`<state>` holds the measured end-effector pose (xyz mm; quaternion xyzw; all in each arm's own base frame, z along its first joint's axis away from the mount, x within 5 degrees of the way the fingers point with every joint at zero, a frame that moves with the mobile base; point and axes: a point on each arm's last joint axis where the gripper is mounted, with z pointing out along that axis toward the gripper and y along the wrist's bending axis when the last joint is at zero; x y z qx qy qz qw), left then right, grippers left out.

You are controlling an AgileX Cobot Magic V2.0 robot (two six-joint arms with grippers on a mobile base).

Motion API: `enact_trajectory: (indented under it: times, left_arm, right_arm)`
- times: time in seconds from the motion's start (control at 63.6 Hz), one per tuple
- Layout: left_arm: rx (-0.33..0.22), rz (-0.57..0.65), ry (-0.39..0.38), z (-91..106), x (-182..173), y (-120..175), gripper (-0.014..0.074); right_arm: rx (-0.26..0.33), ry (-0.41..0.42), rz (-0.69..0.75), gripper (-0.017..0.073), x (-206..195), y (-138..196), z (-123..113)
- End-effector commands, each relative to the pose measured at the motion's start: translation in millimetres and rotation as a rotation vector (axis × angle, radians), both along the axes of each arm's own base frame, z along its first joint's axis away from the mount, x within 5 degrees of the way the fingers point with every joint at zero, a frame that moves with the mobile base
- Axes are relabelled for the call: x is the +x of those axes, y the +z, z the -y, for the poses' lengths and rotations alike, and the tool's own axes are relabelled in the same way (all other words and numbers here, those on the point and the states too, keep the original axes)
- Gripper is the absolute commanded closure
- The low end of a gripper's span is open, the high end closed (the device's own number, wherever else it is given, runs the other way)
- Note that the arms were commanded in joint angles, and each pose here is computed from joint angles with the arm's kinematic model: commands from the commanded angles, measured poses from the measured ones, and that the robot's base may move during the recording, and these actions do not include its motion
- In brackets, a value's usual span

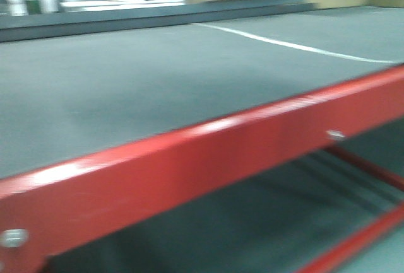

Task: Grab white bin and place on right shelf
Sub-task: 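Hold the bin and drive the base toward the steel shelving rack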

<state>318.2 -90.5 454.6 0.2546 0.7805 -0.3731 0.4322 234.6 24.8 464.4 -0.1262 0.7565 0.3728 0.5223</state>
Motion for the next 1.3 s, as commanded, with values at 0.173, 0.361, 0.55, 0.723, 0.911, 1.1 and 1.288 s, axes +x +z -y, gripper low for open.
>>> enact_trajectory:
  times: [0.173, 0.361, 0.55, 0.723, 0.911, 1.1, 1.288]
  left_arm:
    - [-0.109, 0.023, -0.303, 28.9, -49.2, 31.7, 0.0720]
    - [-0.109, 0.023, -0.303, 28.9, -49.2, 31.7, 0.0720]
    - [-0.109, 0.023, -0.303, 28.9, -49.2, 31.7, 0.0720]
    - [-0.109, 0.023, -0.303, 28.9, -49.2, 31.7, 0.0720]
    - [-0.109, 0.023, -0.303, 28.9, -49.2, 31.7, 0.0720]
    - [-0.109, 0.023, -0.303, 28.9, -49.2, 31.7, 0.0720]
    - [-0.109, 0.023, -0.303, 28.9, -49.2, 31.7, 0.0720]
  right_arm:
    - [0.163, 0.303, 0.050, 0.0487, -35.2, 27.8, -27.8]
    - [0.163, 0.303, 0.050, 0.0487, -35.2, 27.8, -27.8]
    - [0.163, 0.303, 0.050, 0.0487, -35.2, 27.8, -27.8]
    - [0.163, 0.303, 0.050, 0.0487, -35.2, 27.8, -27.8]
    - [0.163, 0.303, 0.050, 0.0487, -35.2, 27.8, -27.8]
    - [0.163, 0.303, 0.050, 0.0487, -35.2, 27.8, -27.8]
    - [0.163, 0.303, 0.050, 0.0487, -35.2, 27.8, -27.8]
